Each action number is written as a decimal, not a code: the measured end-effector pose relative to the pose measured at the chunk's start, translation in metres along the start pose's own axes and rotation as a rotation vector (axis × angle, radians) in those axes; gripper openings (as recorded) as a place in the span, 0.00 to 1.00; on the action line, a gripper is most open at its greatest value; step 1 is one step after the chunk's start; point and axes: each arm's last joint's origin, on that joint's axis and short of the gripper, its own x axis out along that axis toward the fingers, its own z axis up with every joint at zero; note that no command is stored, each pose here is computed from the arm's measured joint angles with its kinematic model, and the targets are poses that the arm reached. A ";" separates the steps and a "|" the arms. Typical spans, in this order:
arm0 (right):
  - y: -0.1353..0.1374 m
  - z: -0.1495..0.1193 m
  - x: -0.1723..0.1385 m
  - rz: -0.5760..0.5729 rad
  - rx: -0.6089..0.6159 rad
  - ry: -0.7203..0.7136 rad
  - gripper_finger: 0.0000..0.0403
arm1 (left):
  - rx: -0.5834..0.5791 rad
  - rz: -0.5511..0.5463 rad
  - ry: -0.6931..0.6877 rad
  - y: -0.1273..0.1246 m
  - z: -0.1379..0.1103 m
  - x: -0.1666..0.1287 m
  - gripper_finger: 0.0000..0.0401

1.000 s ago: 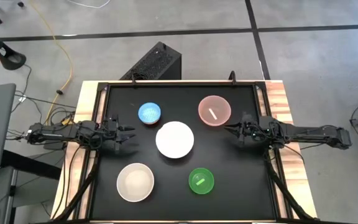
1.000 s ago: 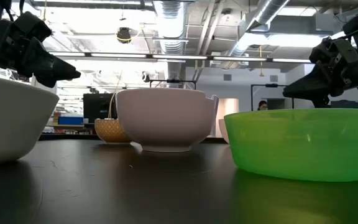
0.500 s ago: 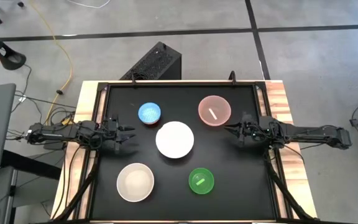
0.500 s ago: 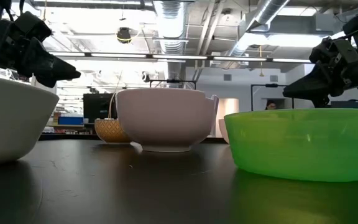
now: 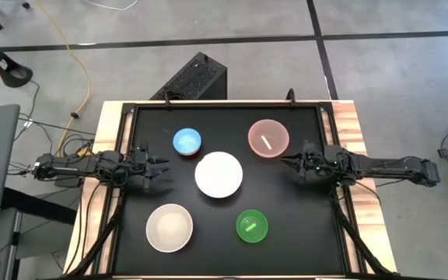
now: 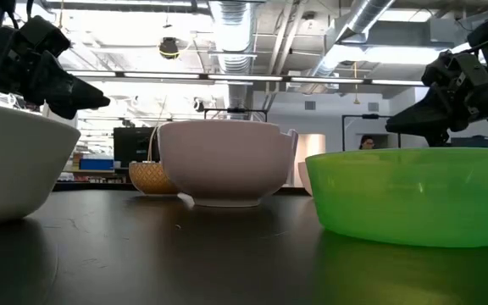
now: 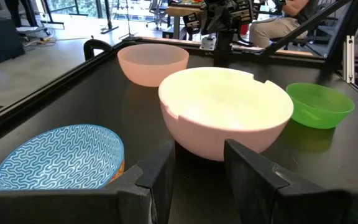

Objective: Nest bowls inside each other by size order

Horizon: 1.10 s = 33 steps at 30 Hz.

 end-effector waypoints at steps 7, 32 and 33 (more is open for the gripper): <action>-0.001 0.000 0.000 -0.008 -0.060 -0.003 0.20 | 0.000 0.001 0.000 0.000 0.000 0.000 0.32; 0.014 0.076 -0.009 -0.067 -0.086 -0.306 0.20 | -0.119 0.294 -0.146 0.008 0.011 -0.002 0.32; 0.013 0.081 -0.009 -0.131 -0.074 -0.267 0.21 | -0.123 0.313 -0.152 0.009 0.011 -0.002 0.32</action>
